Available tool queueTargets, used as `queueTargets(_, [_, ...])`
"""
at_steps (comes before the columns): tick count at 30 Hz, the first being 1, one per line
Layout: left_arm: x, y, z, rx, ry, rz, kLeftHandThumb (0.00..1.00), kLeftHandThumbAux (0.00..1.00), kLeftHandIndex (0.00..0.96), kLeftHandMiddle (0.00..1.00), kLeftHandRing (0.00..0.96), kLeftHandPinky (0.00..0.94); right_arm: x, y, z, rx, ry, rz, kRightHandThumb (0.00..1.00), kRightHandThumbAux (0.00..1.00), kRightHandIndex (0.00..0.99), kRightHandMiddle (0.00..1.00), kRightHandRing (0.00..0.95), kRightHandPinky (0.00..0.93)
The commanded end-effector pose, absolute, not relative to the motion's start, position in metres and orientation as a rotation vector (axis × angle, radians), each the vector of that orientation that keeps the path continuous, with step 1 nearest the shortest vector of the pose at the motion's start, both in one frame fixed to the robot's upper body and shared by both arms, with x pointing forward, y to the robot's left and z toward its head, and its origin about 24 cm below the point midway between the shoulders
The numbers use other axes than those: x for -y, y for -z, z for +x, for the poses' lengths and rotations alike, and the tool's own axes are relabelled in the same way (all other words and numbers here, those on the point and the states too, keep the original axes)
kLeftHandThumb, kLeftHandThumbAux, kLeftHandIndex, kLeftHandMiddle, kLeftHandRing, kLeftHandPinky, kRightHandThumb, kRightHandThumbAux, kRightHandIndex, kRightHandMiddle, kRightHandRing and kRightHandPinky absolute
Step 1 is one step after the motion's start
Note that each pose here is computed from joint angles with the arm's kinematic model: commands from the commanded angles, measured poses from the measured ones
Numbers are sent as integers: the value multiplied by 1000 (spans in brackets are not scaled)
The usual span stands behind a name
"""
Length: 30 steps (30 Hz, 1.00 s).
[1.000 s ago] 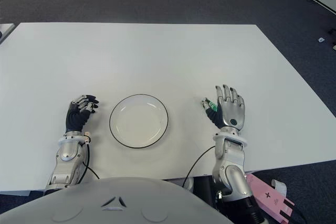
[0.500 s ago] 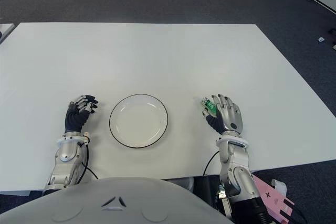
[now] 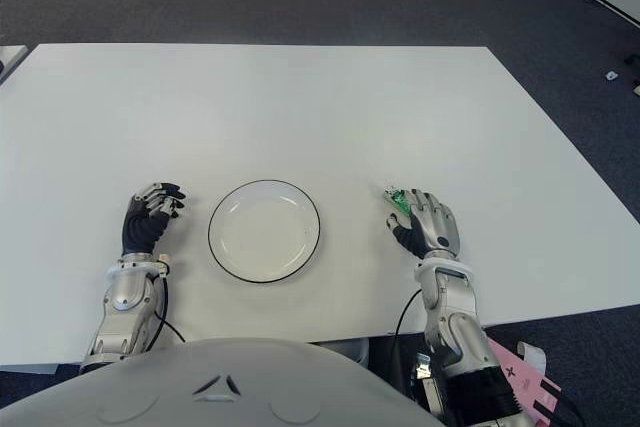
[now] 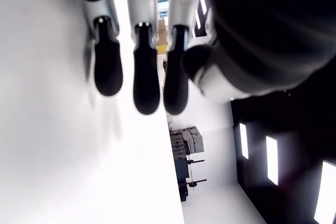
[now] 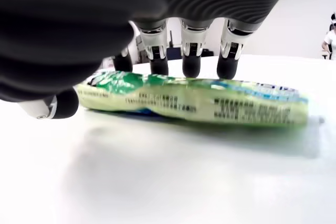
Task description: Put the toothpaste on the table into the plate.
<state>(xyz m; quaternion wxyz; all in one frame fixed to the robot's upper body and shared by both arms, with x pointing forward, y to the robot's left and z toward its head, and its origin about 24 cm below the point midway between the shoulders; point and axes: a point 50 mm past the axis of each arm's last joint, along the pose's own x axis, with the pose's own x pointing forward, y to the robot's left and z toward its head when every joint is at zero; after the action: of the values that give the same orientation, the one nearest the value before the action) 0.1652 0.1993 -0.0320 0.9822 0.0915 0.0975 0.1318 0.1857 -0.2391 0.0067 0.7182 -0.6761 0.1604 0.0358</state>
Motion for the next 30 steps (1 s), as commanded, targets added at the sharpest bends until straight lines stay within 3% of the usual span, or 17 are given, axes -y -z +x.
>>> queueTargets(1, [-201,47,153,-303,-266,187,706,722,434,498,546,563,241,5,187,-406,-149,-1495,589,224,0,0,0,0])
queueTargets(14, [-200,46,151,-321,-278,179,705,722,434,513,549,559,259,29,194,-491,-211,-1476,618,258,0,0,0,0])
queueTargets(21, [-200,45,150,-325,-293,169,706,722,434,508,534,528,282,58,200,-557,-220,-1422,628,286,0,0,0,0])
queueTargets(30, [-201,44,147,-329,-298,172,705,723,434,506,531,538,281,58,200,-519,-218,-1362,573,355,0,0,0,0])
